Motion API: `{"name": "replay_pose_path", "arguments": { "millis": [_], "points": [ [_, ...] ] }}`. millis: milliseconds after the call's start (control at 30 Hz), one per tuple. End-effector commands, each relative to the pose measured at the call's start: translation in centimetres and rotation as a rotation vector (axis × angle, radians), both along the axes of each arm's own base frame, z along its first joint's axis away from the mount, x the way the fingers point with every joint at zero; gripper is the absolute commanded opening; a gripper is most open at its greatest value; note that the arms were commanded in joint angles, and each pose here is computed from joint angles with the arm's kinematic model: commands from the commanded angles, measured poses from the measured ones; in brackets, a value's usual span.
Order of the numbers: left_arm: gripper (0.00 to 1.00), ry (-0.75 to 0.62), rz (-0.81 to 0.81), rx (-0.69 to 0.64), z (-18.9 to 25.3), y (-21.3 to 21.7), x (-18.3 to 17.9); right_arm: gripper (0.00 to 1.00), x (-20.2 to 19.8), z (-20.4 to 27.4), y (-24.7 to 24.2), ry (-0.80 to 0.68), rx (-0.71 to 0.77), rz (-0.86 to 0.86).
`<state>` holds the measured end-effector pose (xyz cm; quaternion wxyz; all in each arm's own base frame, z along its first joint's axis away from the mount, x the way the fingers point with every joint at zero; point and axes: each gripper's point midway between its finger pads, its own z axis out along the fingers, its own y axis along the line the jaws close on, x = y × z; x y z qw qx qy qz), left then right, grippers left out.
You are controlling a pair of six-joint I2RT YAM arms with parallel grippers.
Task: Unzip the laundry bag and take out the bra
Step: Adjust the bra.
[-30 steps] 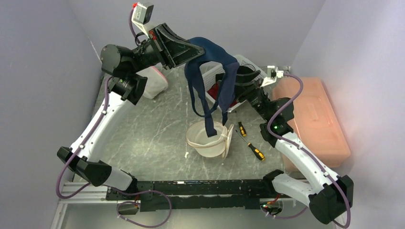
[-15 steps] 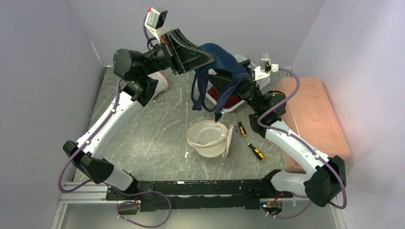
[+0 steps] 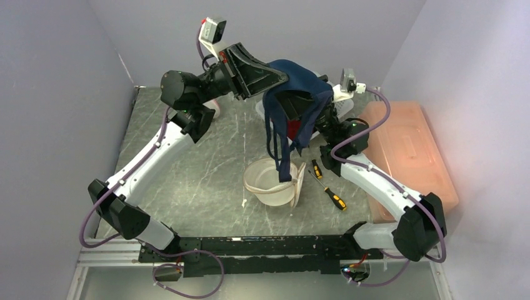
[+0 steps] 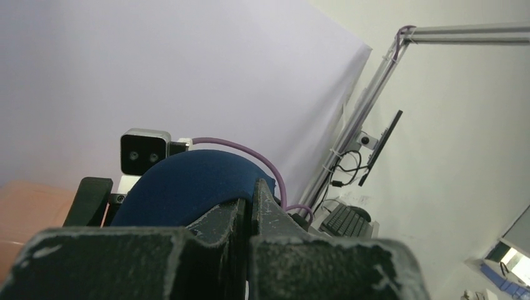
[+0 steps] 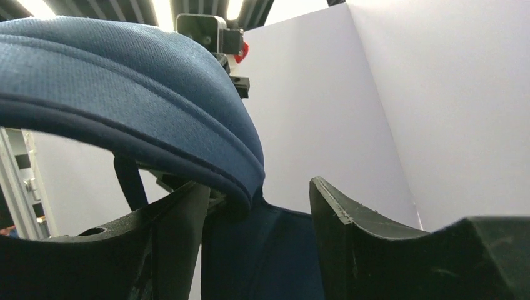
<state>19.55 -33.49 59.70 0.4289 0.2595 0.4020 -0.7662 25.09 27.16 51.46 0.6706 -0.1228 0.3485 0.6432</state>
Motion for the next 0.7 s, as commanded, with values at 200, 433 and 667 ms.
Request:
{"name": "replay_pose_path", "arguments": {
  "millis": [200, 433, 667],
  "points": [
    [0.03, 0.07, 0.088, -0.118, 0.9, 0.5, 1.8, 0.31, -0.6, 2.0, -0.9, -0.068, 0.097, 0.0],
    [0.17, 0.129, 0.222, -0.122, -0.8, 1.2, 3.8, 0.0, 1.7, -1.0, -0.8, 0.066, -0.03, -0.03],
    [0.92, 0.334, 0.736, -0.092, -5.3, 7.0, 10.7, 0.0, 8.8, -6.0, -4.2, 0.295, -0.346, -0.423]
  ]
}}
